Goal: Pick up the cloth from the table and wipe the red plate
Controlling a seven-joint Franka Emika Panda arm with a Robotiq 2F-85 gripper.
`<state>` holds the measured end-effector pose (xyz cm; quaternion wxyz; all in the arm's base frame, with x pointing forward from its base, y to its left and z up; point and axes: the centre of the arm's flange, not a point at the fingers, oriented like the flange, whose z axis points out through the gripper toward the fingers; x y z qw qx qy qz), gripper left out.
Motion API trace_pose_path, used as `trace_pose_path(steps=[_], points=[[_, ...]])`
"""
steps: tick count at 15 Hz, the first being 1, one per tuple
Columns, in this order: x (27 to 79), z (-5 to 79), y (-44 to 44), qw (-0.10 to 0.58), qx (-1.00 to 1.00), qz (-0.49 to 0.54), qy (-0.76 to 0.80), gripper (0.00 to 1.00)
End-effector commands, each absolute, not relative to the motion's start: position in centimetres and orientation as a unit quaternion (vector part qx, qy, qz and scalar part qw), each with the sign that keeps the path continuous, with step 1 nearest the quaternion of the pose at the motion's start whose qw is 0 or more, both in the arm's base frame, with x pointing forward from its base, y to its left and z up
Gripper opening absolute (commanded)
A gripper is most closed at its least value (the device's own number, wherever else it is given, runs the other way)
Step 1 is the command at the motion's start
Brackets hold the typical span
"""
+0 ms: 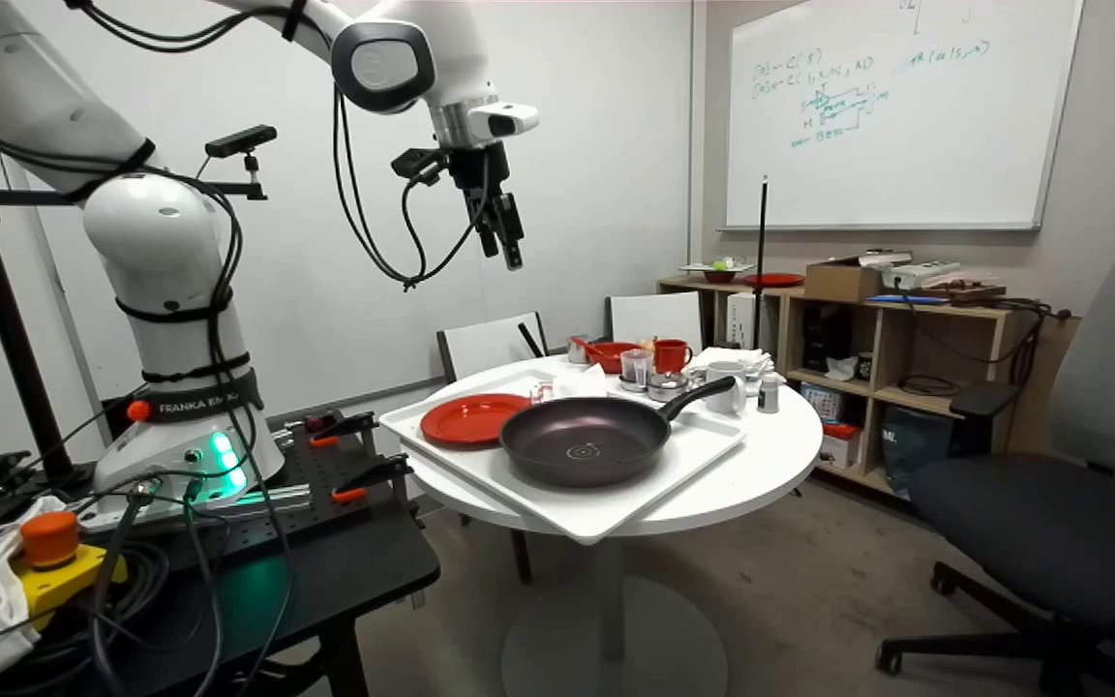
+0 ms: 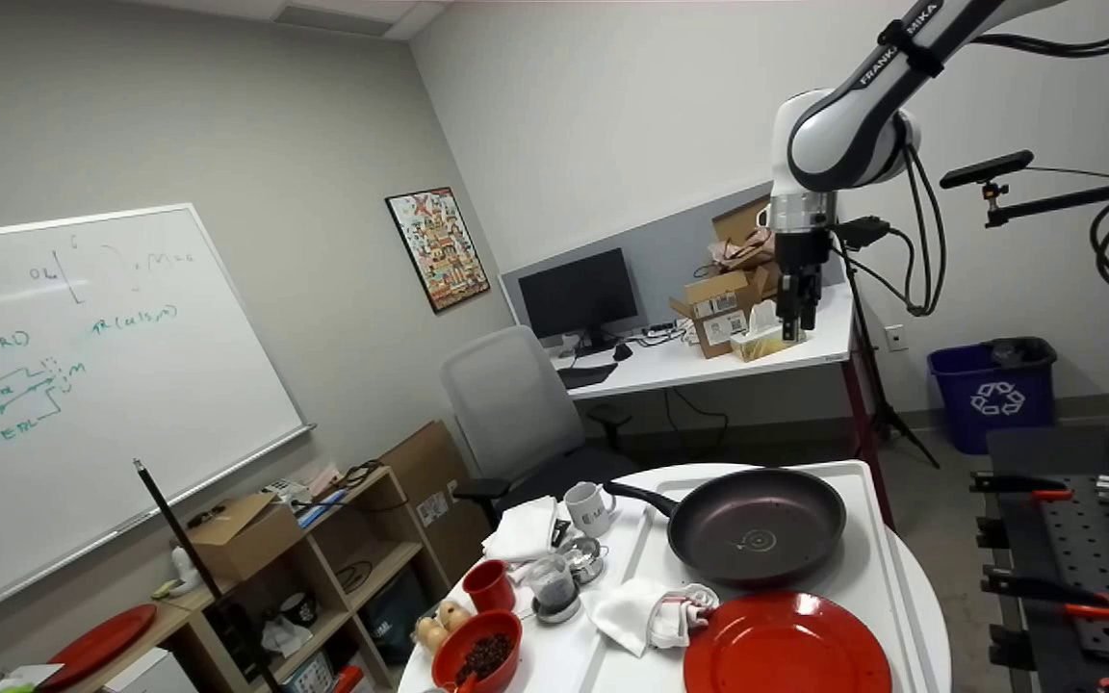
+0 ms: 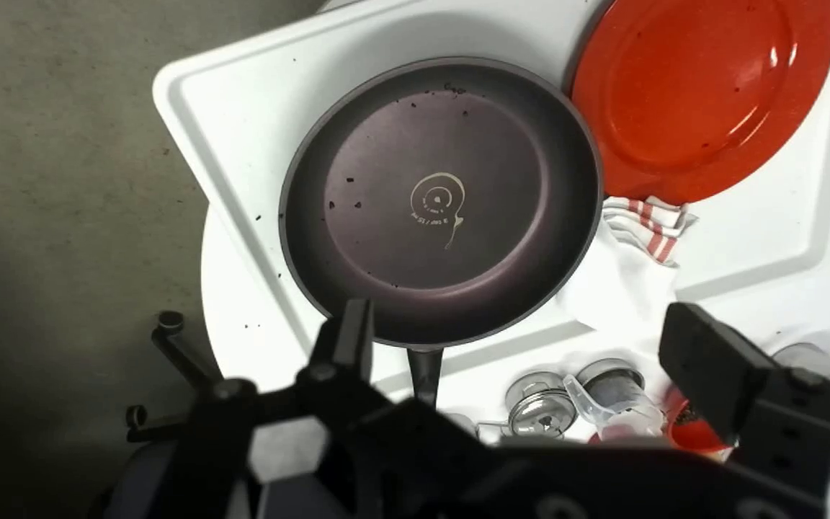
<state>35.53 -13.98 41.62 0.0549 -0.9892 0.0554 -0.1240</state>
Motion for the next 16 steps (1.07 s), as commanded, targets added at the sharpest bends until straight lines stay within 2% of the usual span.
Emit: trace_pose_path(steps=[1,6,16], points=[[37.5,41.3,-12.5,0.057,-0.989,-0.135,0.034,1.0],[42.6,40.1,-7.5,0.043,-0.99,-0.137,0.006,1.0],[54.2,37.5,4.5,-0.034,-0.993,-0.117,0.0,1.0]])
